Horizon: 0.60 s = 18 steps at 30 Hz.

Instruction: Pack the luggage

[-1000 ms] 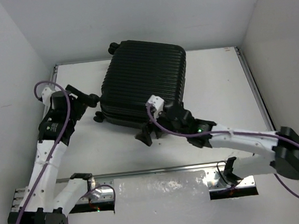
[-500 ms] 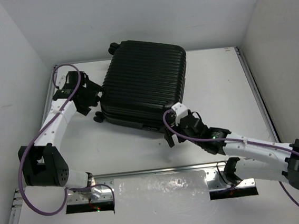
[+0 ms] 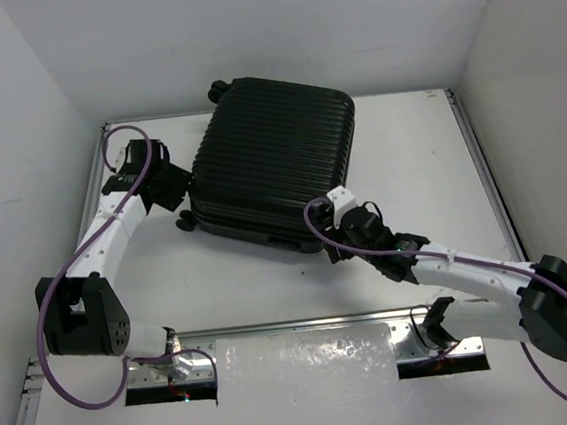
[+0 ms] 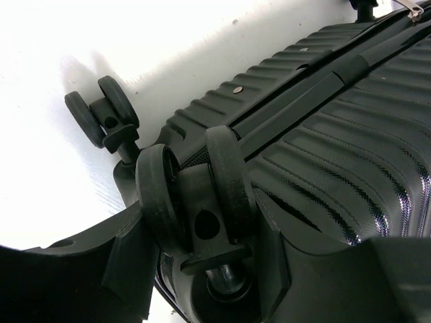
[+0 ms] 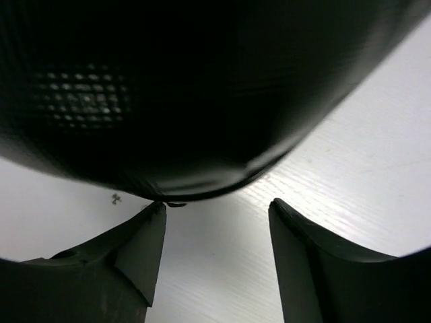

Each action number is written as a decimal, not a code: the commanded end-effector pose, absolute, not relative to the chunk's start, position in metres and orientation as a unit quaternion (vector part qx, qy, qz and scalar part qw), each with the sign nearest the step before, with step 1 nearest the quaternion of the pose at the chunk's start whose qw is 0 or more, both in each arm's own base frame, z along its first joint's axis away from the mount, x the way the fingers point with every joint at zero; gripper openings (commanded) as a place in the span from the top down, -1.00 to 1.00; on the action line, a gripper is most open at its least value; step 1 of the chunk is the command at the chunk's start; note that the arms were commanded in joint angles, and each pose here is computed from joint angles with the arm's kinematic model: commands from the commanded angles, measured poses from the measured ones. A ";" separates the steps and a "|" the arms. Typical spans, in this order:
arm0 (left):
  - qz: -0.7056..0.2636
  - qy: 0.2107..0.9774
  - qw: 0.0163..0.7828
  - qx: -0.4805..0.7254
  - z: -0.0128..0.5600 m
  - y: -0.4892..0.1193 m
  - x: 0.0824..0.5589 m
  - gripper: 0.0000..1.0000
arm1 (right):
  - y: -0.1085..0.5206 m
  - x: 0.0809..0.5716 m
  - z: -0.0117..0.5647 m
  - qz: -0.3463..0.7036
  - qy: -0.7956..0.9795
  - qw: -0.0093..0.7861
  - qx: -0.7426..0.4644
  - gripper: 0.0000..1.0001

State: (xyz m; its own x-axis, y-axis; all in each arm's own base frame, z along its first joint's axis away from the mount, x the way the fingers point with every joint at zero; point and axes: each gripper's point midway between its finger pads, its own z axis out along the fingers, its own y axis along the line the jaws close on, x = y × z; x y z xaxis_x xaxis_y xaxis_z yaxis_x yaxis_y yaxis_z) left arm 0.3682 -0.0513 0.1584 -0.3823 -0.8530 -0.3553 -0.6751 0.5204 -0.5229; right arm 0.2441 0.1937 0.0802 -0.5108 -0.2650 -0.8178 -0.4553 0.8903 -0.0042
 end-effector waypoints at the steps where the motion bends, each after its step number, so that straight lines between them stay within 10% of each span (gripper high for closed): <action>1: -0.159 0.841 0.288 -0.431 0.148 -0.062 0.371 1.00 | 0.223 0.252 0.100 0.158 0.839 0.468 -0.226 -0.15; 8: -0.167 0.845 0.288 -0.418 0.143 -0.065 0.371 1.00 | 0.245 0.255 0.102 0.210 0.819 0.486 -0.221 0.01; 18: -0.172 0.848 0.299 -0.402 0.143 -0.066 0.373 1.00 | 0.246 0.267 0.107 0.245 0.782 0.550 -0.161 0.79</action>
